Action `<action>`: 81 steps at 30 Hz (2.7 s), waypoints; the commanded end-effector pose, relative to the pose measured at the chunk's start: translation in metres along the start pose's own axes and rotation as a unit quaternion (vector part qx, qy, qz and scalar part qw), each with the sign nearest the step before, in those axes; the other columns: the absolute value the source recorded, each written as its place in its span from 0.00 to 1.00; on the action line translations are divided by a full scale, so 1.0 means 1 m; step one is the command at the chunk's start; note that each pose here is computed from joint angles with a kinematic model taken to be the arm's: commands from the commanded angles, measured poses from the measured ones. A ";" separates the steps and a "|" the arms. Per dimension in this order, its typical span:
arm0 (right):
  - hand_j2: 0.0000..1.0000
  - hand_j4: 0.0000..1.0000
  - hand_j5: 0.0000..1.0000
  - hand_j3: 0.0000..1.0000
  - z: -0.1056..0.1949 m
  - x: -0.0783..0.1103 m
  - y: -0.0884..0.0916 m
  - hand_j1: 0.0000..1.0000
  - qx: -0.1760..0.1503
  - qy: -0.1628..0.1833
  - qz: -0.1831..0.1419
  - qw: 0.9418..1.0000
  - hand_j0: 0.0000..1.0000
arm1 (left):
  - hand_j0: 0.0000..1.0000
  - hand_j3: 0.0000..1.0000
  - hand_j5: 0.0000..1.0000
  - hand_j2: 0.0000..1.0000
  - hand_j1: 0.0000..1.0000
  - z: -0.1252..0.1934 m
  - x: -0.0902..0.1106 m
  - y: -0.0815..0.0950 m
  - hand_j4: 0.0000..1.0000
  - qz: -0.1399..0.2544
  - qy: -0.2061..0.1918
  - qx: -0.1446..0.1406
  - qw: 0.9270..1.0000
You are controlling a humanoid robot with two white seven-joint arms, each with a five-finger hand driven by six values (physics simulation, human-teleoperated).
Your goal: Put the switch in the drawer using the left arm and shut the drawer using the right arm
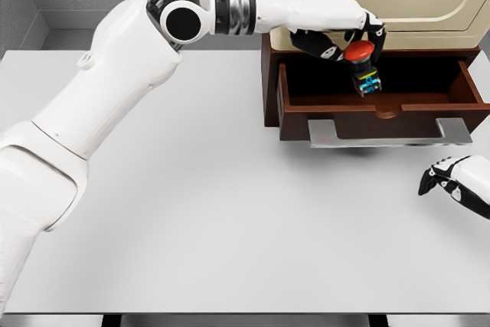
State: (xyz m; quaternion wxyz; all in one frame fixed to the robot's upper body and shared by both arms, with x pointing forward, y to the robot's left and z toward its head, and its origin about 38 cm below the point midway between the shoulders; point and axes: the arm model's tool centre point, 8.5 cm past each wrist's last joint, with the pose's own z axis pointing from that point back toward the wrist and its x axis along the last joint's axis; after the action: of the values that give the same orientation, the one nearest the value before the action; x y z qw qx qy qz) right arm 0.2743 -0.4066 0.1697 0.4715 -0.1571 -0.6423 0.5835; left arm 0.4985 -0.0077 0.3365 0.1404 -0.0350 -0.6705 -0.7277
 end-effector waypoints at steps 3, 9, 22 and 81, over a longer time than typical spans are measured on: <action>0.30 0.30 0.30 0.30 0.000 0.000 0.000 0.30 -0.002 -0.001 -0.004 1.000 0.30 | 0.36 0.36 0.36 0.36 0.36 0.001 -0.003 -0.001 0.36 0.003 0.006 0.000 1.000; 0.29 0.29 0.29 0.29 -0.001 0.000 -0.003 0.29 -0.005 -0.002 -0.001 1.000 0.29 | 0.47 0.47 0.47 0.47 0.47 0.001 -0.003 -0.001 0.47 0.007 0.006 0.002 1.000; 0.26 0.26 0.26 0.26 -0.014 0.005 0.000 0.26 0.000 -0.020 -0.003 1.000 0.26 | 0.79 0.79 0.79 0.79 0.79 0.007 -0.012 -0.001 0.79 0.017 0.018 0.007 1.000; 0.24 0.24 0.24 0.24 -0.031 0.006 -0.058 0.24 -0.045 -0.032 0.047 0.997 0.24 | 1.00 1.00 1.00 1.00 1.00 0.336 -0.018 -0.072 1.00 0.051 0.226 0.062 0.971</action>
State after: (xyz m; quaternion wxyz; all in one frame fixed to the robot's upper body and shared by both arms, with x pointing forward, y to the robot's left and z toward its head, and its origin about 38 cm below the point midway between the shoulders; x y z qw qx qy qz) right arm 0.3163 -0.4022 0.2003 0.4003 -0.2333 -0.5916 0.6598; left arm 0.4510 0.3310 0.2960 0.3249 0.1068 -0.6613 -0.6676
